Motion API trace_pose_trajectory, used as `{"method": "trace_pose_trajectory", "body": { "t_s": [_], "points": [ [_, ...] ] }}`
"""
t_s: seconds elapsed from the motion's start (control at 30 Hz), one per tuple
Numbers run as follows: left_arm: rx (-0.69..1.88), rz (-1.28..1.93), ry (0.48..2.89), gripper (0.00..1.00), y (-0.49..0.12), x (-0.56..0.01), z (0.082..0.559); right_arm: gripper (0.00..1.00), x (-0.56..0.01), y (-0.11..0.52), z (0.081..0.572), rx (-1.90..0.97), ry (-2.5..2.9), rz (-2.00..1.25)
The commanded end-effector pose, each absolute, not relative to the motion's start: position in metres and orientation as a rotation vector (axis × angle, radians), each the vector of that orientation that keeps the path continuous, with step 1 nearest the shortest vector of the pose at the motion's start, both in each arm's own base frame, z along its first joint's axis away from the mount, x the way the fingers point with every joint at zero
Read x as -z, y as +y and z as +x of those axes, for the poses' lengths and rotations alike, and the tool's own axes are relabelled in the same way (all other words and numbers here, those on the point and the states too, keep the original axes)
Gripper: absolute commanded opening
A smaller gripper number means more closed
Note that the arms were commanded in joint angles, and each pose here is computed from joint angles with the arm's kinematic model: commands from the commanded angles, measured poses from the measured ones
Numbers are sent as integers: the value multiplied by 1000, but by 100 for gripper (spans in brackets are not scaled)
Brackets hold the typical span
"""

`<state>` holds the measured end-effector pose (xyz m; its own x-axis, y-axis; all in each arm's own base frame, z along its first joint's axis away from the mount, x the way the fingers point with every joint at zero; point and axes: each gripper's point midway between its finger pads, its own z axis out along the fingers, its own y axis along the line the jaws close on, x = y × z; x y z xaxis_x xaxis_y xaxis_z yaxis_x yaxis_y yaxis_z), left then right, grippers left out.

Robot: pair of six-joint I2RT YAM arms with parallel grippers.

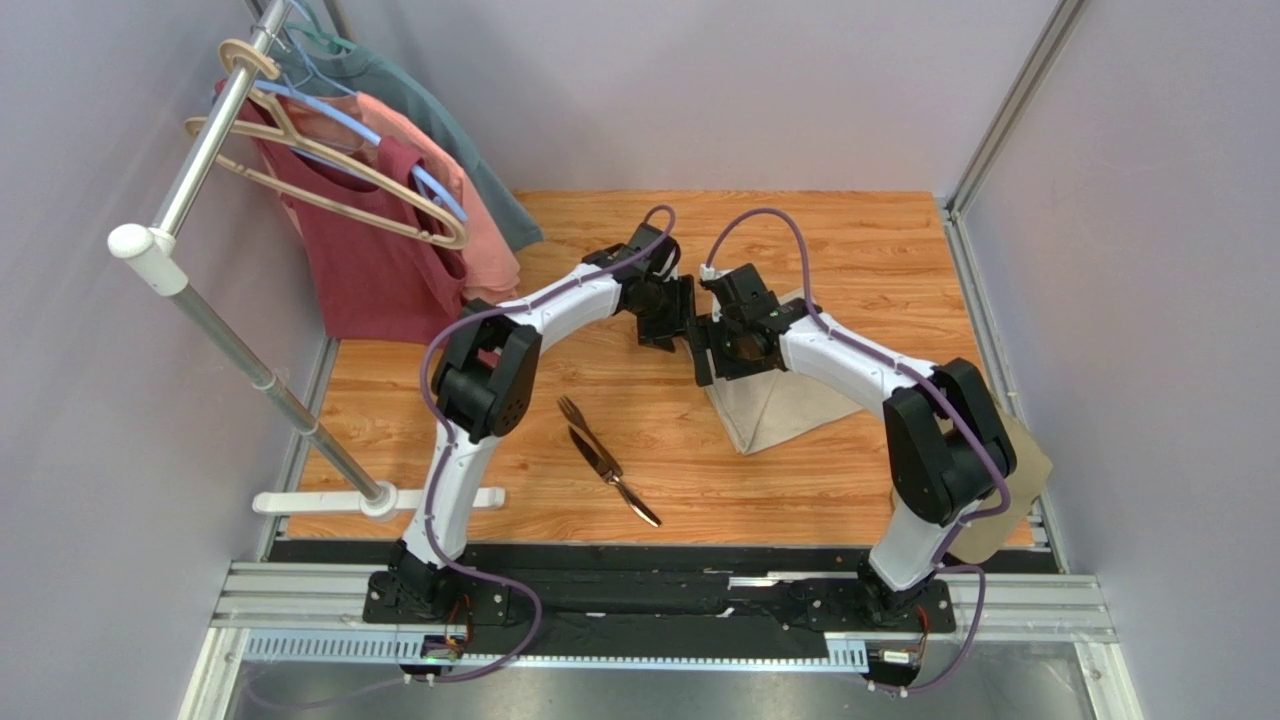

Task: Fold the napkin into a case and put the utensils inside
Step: Pick up the upper triangle-folded napkin from the center of the board.

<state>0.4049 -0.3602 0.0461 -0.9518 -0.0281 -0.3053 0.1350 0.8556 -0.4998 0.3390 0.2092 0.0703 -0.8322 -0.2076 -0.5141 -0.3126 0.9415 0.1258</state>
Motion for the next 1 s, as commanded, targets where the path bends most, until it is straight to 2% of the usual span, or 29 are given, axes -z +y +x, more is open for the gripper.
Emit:
{"method": "trace_pose_trajectory", "body": {
  "t_s": [0.0, 0.23, 0.7, 0.8, 0.97],
  "points": [
    [779, 32, 2702, 63, -365, -53, 414, 73, -79, 188, 349, -140, 2531, -341],
    [758, -128, 2760, 60, -373, -25, 415, 72, -82, 166, 344, -26, 2527, -259],
    [651, -273, 2717, 53, -373, -18, 425, 70, -73, 181, 331, -150, 2552, -272],
    [642, -295, 2712, 45, -371, -17, 427, 70, -73, 186, 325, -175, 2553, -292],
    [646, -272, 2717, 42, -372, -17, 424, 70, -67, 196, 308, -224, 2563, -366]
  ]
}}
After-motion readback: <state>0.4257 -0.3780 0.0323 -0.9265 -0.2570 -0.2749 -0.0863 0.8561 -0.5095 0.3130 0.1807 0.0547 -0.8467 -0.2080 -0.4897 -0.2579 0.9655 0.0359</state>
